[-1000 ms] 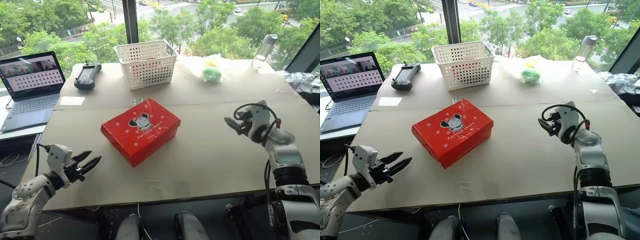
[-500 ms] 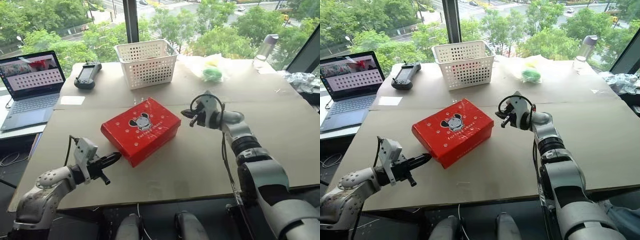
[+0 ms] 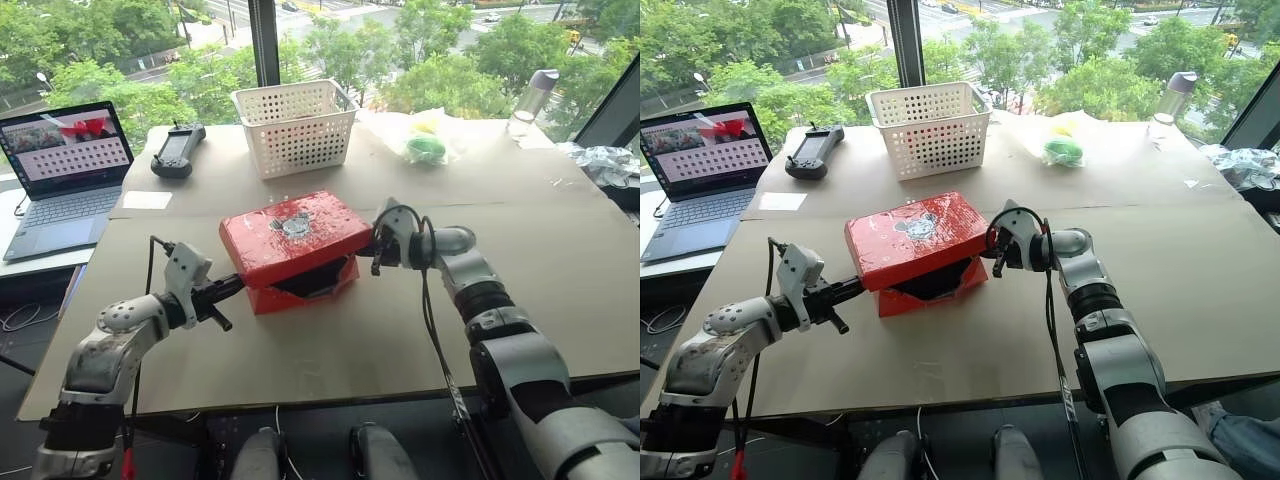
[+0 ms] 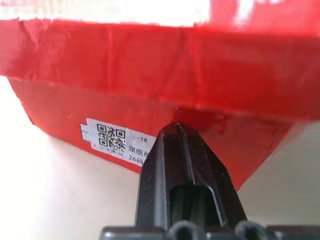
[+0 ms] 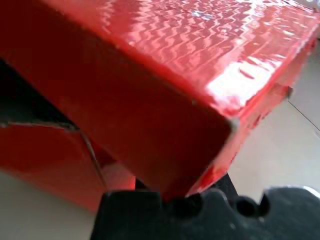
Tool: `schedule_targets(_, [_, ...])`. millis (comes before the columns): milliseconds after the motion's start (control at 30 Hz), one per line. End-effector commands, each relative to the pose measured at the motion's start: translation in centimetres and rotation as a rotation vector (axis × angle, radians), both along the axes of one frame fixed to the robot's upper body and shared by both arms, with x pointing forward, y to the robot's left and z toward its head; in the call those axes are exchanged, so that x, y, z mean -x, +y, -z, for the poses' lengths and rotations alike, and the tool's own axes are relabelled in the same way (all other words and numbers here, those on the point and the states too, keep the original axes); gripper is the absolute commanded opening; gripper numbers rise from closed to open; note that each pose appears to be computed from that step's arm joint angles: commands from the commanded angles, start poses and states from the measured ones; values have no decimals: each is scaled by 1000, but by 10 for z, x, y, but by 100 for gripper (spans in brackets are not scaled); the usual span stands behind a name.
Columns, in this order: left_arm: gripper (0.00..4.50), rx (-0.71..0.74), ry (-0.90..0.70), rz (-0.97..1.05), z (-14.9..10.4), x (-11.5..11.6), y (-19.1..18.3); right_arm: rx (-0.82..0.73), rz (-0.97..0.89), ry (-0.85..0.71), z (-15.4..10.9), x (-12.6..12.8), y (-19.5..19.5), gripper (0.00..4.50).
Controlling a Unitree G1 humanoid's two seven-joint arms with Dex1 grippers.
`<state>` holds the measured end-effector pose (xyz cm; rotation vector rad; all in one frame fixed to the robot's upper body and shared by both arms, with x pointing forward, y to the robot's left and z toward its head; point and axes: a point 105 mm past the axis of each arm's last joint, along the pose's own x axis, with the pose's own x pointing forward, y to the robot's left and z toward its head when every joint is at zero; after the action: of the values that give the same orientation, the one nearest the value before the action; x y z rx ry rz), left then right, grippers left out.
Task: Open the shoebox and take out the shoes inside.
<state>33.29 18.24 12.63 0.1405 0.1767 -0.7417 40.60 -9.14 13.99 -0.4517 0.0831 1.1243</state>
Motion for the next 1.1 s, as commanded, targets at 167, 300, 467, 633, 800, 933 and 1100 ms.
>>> schedule_targets(167, [0,-14,-25,290,9,-36,-77,-54,193,-62,-18,6,-52,1])
schedule_targets(300, [0,27,-29,380,7,-41,-106,-61,307,-75,-24,12,-82,1])
schedule_targets(467, [0,51,-35,453,7,-42,-132,-70,400,-93,-32,22,-107,1])
schedule_targets(633, [0,65,-28,491,6,-49,-154,-59,526,-114,-40,36,-141,1])
schedule_targets(800, [0,33,-34,473,8,-57,-144,-37,559,-103,-38,42,-147,1])
schedule_targets(933, [0,37,-64,442,0,-61,-117,-33,592,-91,-34,46,-153,1])
schedule_targets(1100, [0,-2,-66,412,3,-55,-83,-27,634,-71,-29,53,-166,1])
